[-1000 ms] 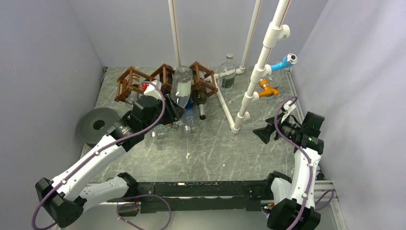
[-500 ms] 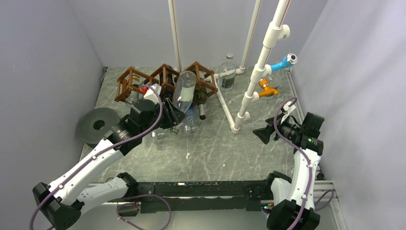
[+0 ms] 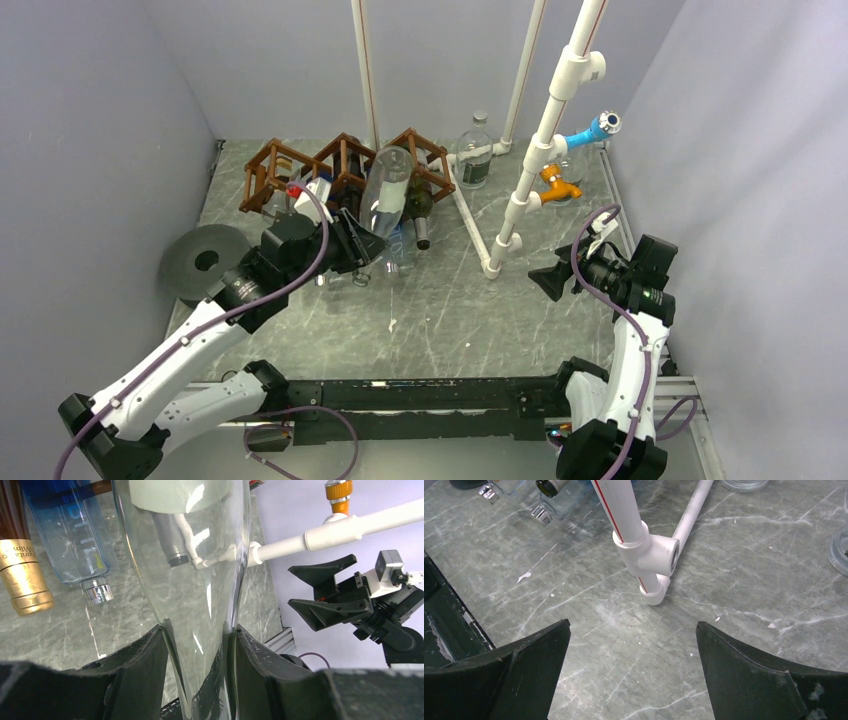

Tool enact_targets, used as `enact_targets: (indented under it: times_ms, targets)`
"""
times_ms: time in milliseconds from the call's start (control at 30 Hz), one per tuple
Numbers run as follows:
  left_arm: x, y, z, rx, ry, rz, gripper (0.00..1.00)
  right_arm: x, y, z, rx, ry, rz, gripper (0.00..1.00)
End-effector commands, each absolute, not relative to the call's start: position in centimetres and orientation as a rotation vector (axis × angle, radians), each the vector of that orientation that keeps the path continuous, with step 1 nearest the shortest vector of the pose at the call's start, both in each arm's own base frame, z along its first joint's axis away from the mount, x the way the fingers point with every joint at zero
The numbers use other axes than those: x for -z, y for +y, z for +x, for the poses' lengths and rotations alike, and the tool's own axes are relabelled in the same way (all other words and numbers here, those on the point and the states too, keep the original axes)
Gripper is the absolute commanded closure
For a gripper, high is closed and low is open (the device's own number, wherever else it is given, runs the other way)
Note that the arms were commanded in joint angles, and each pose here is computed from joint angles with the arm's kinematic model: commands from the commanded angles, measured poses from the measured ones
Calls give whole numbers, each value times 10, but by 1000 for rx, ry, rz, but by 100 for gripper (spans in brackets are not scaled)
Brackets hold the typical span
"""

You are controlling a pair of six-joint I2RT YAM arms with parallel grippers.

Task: Take the wine bottle off the wine rack
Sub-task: Pick up the wine bottle from the wine rack.

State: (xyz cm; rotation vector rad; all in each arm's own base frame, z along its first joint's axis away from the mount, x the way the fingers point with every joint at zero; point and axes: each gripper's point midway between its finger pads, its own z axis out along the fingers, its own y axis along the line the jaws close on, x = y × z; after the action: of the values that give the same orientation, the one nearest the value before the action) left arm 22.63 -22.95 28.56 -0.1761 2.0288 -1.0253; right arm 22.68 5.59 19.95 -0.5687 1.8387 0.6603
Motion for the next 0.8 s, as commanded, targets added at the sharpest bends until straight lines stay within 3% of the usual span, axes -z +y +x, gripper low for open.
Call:
enact_targets:
  times_ms: [0, 767]
  targets:
    - [-392, -234, 218, 1262, 1643, -117, 100, -205, 55, 230, -622, 1798, -605, 0]
    - [-393, -259, 181, 1414, 1688, -18, 100, -218, 66, 217, -613, 1735, -680, 0]
